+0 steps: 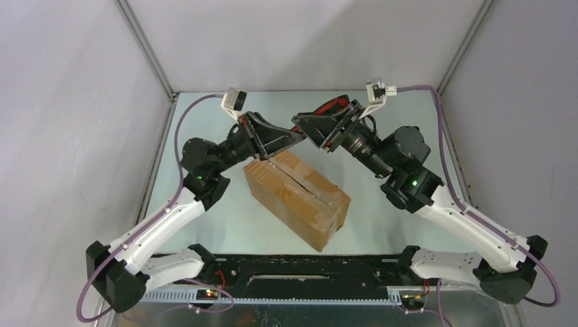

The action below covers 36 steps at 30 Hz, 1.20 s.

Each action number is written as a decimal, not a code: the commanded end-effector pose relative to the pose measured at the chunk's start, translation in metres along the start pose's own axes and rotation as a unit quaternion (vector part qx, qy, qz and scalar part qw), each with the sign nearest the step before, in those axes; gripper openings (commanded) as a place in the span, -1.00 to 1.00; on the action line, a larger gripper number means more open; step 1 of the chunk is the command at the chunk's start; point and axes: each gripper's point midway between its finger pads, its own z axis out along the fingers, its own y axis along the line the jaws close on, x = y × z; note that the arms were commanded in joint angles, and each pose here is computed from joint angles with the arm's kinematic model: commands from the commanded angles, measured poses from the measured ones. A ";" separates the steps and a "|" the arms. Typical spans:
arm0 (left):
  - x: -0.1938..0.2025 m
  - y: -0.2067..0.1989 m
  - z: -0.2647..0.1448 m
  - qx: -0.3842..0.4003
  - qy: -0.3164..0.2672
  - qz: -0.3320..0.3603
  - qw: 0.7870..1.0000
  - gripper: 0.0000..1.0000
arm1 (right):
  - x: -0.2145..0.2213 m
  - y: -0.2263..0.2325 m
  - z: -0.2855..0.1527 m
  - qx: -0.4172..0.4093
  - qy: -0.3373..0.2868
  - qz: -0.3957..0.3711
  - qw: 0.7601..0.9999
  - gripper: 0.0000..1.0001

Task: Unpack the express box
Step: Cut the express box at the center of the board.

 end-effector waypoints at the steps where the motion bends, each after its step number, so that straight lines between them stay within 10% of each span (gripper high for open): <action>1: 0.009 -0.009 -0.009 -0.009 0.017 0.029 0.999 -0.09 | -0.013 -0.004 0.002 -0.006 0.002 -0.054 0.999 -1.00; 4: 0.012 0.013 -0.030 -0.076 0.028 0.097 0.992 0.67 | -0.008 -0.003 -0.003 -0.035 0.050 -0.070 0.996 -1.00; 12: -0.006 0.000 -0.065 -0.157 0.091 0.294 0.938 0.81 | 0.047 0.017 -0.040 -0.144 0.222 -0.086 0.961 -1.00; 30: -0.001 -0.015 -0.016 -0.084 0.191 0.275 0.939 0.22 | 0.113 0.031 -0.047 -0.168 0.365 -0.099 0.910 -1.00; 36: 0.002 -0.015 -0.014 -0.077 0.193 0.267 0.941 -0.35 | 0.114 0.023 -0.042 -0.150 0.364 -0.103 0.913 -1.00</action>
